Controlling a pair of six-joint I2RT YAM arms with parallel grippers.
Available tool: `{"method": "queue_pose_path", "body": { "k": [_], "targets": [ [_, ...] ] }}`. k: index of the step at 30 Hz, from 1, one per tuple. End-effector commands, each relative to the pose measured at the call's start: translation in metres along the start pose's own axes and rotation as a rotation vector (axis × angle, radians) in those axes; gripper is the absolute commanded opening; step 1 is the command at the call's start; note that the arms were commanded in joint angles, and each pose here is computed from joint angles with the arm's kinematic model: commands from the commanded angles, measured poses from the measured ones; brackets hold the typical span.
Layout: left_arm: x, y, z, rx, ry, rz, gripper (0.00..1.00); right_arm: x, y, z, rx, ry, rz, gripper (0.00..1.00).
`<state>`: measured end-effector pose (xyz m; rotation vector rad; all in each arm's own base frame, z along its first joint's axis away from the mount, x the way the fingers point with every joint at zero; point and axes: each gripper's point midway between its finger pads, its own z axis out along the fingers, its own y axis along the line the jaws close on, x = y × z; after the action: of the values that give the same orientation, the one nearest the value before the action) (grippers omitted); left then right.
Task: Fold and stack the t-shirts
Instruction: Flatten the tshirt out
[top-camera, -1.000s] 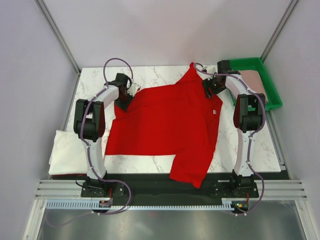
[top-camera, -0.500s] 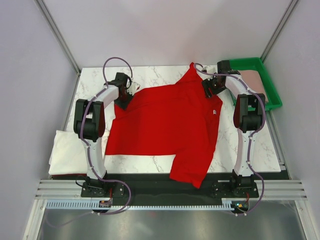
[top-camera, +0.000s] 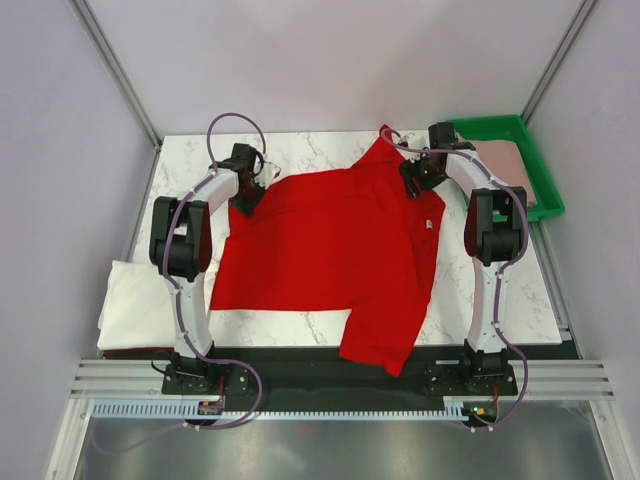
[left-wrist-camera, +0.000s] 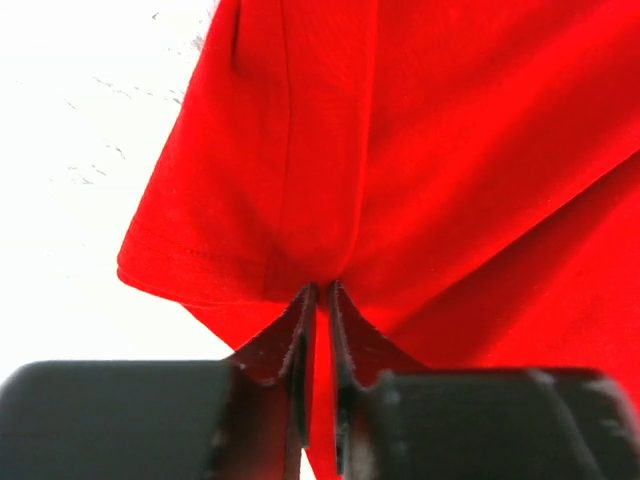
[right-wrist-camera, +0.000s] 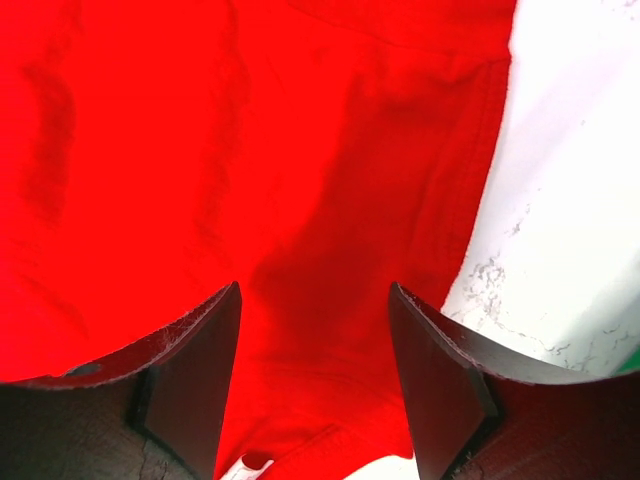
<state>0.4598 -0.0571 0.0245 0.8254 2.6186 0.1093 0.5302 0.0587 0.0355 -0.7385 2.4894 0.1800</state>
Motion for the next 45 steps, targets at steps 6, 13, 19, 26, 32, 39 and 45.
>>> {"method": "queue_pose_path", "body": {
  "k": [6, 13, 19, 26, 32, 39, 45],
  "targets": [
    [-0.015, 0.015, -0.006, -0.037, -0.046, -0.018, 0.02, -0.005, 0.002, -0.004, 0.009, -0.011, -0.017, 0.69],
    [-0.037, 0.03, -0.038, -0.083, -0.125, -0.01, 0.02, -0.003, 0.0, -0.008, 0.031, -0.003, -0.024, 0.68],
    [-0.065, 0.046, -0.077, -0.139, -0.226, 0.0, 0.02, 0.014, 0.0, 0.0, 0.04, 0.043, -0.02, 0.68],
    [-0.081, 0.053, -0.1, -0.166, -0.284, -0.007, 0.02, 0.059, 0.017, 0.004, -0.001, 0.164, -0.035, 0.66],
    [-0.087, 0.054, -0.101, -0.162, -0.3, -0.02, 0.02, 0.111, 0.068, -0.031, -0.111, 0.284, -0.114, 0.62],
    [-0.09, 0.05, -0.098, -0.136, -0.31, -0.016, 0.02, 0.141, 0.143, -0.085, -0.305, 0.366, -0.234, 0.59],
    [-0.091, 0.05, -0.096, -0.136, -0.31, -0.013, 0.02, 0.012, 0.092, -0.124, -0.172, 0.02, -0.186, 0.64]
  ]
}}
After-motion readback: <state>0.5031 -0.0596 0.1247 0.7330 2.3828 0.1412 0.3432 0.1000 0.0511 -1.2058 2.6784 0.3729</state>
